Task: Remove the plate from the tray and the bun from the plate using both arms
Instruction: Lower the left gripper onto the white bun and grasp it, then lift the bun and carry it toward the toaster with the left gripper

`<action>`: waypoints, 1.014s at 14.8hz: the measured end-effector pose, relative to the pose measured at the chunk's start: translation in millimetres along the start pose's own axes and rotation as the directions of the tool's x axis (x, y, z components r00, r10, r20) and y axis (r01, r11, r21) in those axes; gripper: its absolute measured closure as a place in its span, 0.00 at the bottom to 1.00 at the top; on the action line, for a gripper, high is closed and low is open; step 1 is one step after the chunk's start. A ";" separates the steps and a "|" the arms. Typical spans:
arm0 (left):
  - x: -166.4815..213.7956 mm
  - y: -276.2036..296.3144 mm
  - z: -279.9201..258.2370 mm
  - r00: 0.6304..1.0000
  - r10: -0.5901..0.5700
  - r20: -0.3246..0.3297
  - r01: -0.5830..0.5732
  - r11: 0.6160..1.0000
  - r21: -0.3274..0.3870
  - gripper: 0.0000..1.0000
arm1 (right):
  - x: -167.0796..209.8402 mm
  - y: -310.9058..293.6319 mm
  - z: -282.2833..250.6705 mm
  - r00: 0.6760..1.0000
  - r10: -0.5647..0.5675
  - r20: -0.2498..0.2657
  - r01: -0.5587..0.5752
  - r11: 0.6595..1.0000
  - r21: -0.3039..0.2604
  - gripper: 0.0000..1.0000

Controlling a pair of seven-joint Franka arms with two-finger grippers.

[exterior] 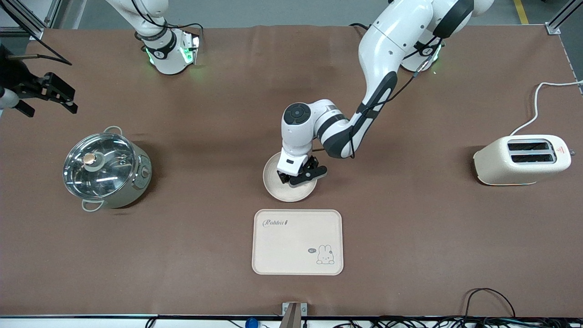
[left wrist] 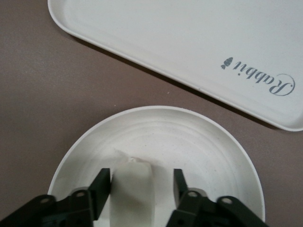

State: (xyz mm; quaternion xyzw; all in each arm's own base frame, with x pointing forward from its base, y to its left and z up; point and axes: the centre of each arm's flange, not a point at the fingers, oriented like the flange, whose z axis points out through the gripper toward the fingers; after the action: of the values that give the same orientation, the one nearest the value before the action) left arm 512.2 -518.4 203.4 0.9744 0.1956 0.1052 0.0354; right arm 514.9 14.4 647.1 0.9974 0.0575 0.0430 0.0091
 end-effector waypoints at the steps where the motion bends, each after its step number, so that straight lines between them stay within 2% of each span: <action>1: -0.8 0.4 0.5 1.000 -0.013 0.000 0.013 1.000 -0.013 0.56 | -0.4 -3.3 -2.4 1.000 -0.009 -0.004 0.009 1.000 0.001 0.00; 5: -2.9 2.1 1.5 0.999 -0.040 0.001 0.040 0.998 -0.046 0.90 | -11.3 47.0 -5.8 0.999 0.042 0.007 -0.042 0.999 0.028 0.00; 6: -2.2 2.4 1.0 0.999 -0.041 0.001 0.041 0.998 -0.049 0.93 | -10.9 50.8 -6.2 0.999 0.044 0.005 -0.044 0.999 0.029 0.00; 9: 18.0 -1.4 -6.4 1.000 -0.020 -0.015 0.019 0.999 -0.038 0.93 | -4.2 40.5 -10.8 1.000 0.022 -0.006 -0.022 0.999 0.031 0.00; 12: 72.7 -17.9 -27.9 0.997 0.058 -0.043 -0.059 0.998 -0.024 0.93 | -1.0 41.2 -9.3 1.000 0.017 -0.005 -0.017 0.999 0.045 0.00; 15: 130.6 -42.5 -41.9 0.988 0.148 -0.044 -0.149 0.988 -0.034 0.93 | -1.0 60.7 -2.0 0.999 0.049 0.009 -0.050 0.998 0.050 0.00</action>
State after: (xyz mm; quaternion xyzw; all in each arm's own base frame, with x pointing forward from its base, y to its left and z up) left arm 604.9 -427.3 264.5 0.9830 0.1213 0.1312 0.0413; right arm 520.6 -45.9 650.5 0.9986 0.0338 0.0378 -0.0167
